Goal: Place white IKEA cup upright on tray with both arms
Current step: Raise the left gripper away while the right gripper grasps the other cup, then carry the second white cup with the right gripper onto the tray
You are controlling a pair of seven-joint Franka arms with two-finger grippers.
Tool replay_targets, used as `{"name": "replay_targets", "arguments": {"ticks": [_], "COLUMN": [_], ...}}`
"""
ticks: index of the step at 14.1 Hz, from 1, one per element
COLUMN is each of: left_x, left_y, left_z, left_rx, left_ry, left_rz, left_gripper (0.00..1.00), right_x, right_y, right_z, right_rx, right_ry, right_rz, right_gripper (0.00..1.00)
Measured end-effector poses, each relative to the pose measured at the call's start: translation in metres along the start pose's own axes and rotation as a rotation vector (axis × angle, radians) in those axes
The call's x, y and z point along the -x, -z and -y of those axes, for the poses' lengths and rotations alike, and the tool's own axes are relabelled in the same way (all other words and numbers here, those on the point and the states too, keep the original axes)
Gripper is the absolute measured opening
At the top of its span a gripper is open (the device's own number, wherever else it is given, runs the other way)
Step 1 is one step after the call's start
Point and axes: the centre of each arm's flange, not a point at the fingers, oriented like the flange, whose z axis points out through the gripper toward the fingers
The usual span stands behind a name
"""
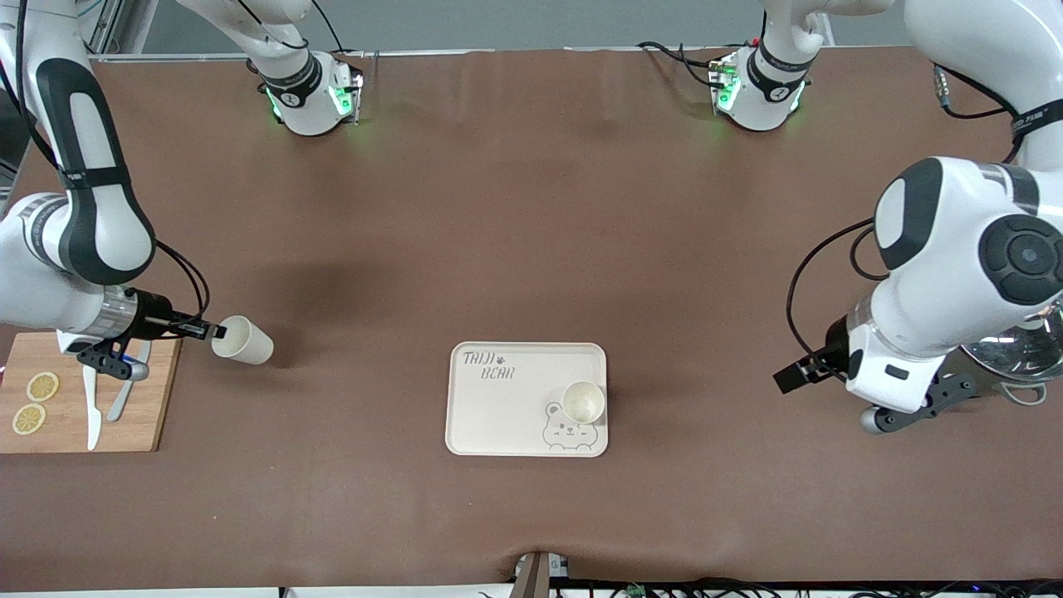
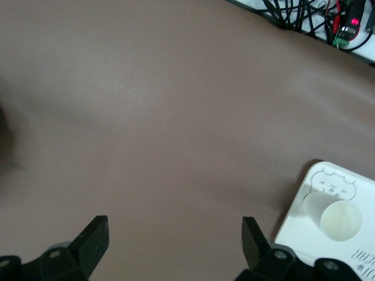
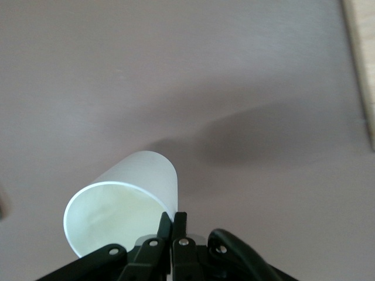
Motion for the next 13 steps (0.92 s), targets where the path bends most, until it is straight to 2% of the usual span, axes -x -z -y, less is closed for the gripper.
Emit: {"name": "replay_targets", "arguments": {"ticks": [4,7,13], "left_x": [-0.016,-0.020,-0.024], "left_y": [0.016,0.032,0.053], "left_z": [0.051,0.076,0.115], "left_rx": [-0.017,-0.022,-0.029], "left_ry": [-0.051,-0.101,-0.165], "left_rz": [0.018,0.022,0.011], "left_gripper": [1.00,1.00,1.00], "right_x": [0.002,0.008,0.019], "right_y": [0.026,0.045,0.051], "right_z": [0.094,0.137,0.183], "right_rx": [-0.014,-0.031,-0.025], "right_ry": [-0.073,-0.115,-0.252], "right_rz": [-0.062,-0.087,-0.040], "right_gripper": [0.02,0.02,0.02]}}
